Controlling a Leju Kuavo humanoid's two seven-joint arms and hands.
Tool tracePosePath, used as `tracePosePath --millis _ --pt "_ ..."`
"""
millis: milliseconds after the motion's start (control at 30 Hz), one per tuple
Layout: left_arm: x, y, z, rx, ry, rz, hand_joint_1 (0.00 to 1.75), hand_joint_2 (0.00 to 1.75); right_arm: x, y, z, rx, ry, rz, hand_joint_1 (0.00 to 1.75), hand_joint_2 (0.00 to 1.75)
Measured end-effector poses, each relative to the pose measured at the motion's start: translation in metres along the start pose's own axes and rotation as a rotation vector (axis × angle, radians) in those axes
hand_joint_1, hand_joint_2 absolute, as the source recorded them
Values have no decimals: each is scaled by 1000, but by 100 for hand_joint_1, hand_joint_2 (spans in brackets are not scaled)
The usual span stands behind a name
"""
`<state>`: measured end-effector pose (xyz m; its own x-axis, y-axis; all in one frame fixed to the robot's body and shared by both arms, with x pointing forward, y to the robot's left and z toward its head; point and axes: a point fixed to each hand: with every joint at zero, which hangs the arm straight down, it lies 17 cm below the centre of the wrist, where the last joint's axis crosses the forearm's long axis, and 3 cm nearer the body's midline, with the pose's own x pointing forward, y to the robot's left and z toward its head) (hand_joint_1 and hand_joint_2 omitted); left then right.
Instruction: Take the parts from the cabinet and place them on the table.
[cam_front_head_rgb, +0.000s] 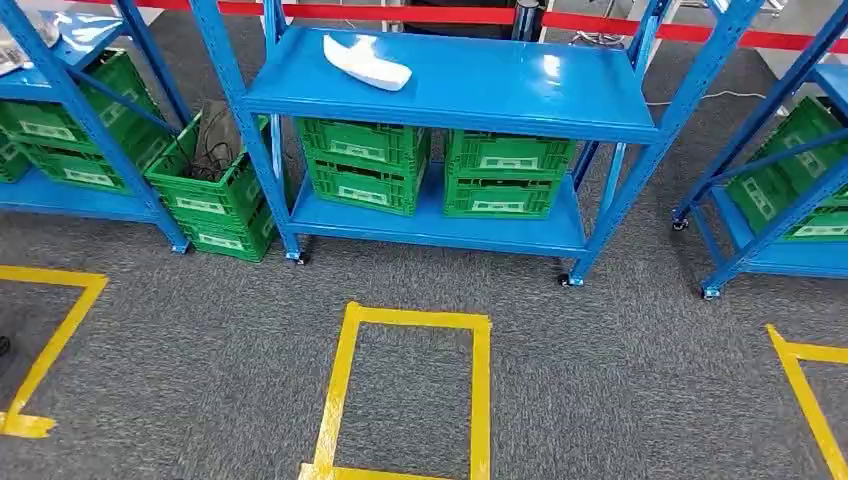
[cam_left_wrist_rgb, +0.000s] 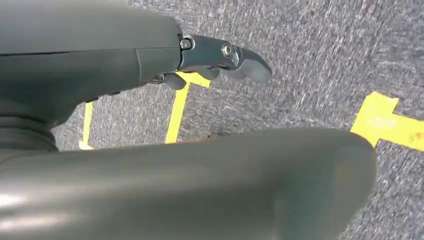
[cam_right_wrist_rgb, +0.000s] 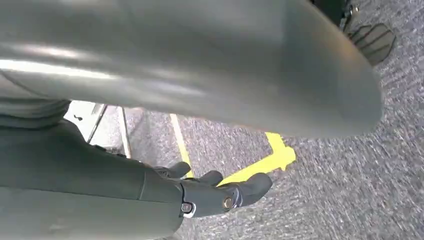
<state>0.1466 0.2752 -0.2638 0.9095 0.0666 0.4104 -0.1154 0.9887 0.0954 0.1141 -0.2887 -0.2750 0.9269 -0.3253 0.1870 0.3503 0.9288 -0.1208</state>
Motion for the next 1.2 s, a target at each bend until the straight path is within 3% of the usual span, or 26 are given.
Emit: tracePosePath --millis 1200 --pt "-2 -1 1 -4 5 -2 0 0 -3 -1 0 -1 7 2 0 0"
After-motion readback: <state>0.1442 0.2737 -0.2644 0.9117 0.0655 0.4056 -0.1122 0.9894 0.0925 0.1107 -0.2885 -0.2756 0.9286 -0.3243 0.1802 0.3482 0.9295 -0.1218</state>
